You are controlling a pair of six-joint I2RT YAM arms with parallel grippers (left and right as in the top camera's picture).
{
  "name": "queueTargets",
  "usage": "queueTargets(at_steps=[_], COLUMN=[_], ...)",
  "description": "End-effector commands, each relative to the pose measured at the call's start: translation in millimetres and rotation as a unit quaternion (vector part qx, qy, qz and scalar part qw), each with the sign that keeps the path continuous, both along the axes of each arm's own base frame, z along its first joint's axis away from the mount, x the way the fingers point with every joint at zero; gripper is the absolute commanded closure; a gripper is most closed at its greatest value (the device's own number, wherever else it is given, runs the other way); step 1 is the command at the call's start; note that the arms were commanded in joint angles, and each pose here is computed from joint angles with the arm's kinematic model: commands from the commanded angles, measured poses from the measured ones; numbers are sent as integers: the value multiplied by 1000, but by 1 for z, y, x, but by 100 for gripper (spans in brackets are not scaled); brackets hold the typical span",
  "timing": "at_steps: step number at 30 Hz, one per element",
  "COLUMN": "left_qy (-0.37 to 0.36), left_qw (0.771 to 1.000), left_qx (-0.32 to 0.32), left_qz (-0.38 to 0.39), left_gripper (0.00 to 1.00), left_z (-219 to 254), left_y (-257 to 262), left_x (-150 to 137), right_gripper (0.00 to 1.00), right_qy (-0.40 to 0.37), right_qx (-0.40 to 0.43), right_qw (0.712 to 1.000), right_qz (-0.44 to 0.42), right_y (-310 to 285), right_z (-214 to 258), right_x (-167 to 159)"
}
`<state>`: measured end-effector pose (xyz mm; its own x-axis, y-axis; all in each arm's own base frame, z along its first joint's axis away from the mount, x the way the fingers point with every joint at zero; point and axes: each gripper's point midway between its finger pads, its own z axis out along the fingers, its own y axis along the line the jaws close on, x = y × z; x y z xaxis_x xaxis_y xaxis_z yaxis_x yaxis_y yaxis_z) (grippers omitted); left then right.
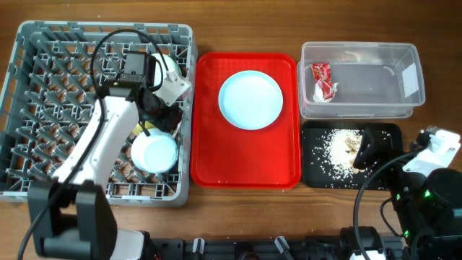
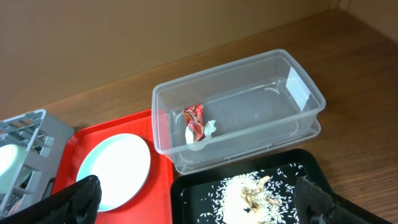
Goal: Sort waste into correct bins and load items into the dishwasher rack
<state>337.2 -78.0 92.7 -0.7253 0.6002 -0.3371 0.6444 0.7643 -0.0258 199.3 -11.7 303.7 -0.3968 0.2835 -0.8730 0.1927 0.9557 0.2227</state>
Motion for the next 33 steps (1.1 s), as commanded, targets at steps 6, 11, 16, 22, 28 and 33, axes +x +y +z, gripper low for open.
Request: queueTargets(at_steps=[6, 11, 16, 22, 28, 33], left_qy=[24, 33, 28, 1, 18, 25], left_qw=[997, 998, 999, 998, 999, 998], left_qx=[-44, -16, -21, -61, -51, -49], left_qz=[-53, -47, -40, -30, 1, 0], left_gripper=[66, 70, 79, 80, 69, 61], left_z=[-6, -21, -19, 6, -1, -5], left_y=[-22, -12, -10, -10, 4, 4], left_x=[-16, -15, -12, -10, -12, -13], right_gripper=[0, 0, 0, 0, 0, 0], right_qy=[-4, -4, -4, -4, -4, -4], right_qx=[-6, -5, -5, -5, -6, -5], right_qw=[1000, 1000, 1000, 1000, 1000, 1000], right_qz=[6, 6, 6, 6, 6, 6], right_y=[1, 1, 1, 1, 1, 1], right_z=[4, 4, 4, 4, 4, 4], right_x=[0, 0, 0, 0, 0, 0])
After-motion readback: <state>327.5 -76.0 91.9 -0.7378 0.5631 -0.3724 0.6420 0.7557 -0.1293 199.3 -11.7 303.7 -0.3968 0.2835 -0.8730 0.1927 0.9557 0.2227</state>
